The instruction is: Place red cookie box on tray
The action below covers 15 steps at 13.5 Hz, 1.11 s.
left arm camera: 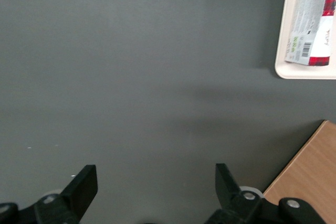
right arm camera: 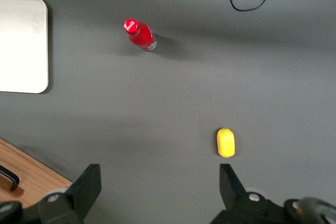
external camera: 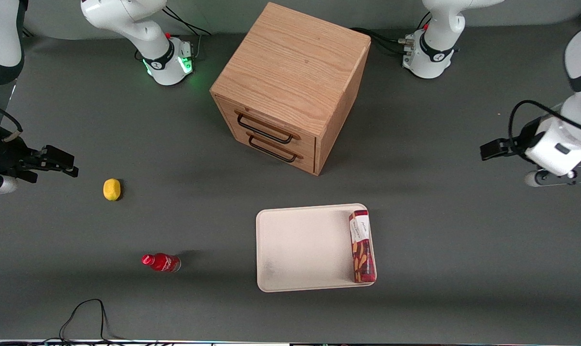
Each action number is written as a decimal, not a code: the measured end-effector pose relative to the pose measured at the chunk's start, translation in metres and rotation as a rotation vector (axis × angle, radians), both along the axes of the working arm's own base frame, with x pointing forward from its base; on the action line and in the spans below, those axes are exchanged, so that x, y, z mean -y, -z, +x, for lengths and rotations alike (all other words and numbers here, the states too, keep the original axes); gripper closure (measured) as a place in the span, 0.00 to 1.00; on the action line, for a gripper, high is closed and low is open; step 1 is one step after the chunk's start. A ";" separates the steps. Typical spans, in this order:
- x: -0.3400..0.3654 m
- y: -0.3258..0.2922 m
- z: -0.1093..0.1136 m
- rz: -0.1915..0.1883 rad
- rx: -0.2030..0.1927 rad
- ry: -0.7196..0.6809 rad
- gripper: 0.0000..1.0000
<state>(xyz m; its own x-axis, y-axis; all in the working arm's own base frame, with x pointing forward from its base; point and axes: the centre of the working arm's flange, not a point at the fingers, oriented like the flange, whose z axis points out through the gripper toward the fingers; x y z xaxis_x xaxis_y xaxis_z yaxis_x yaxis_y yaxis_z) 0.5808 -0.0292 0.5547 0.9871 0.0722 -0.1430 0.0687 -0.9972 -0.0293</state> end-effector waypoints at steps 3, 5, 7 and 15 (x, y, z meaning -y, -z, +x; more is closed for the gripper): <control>-0.020 -0.008 0.001 0.000 -0.001 0.040 0.00; -0.027 -0.010 0.000 0.014 -0.011 0.036 0.00; -0.024 -0.013 0.001 0.019 -0.014 0.040 0.00; -0.036 -0.006 0.008 0.023 -0.027 0.018 0.00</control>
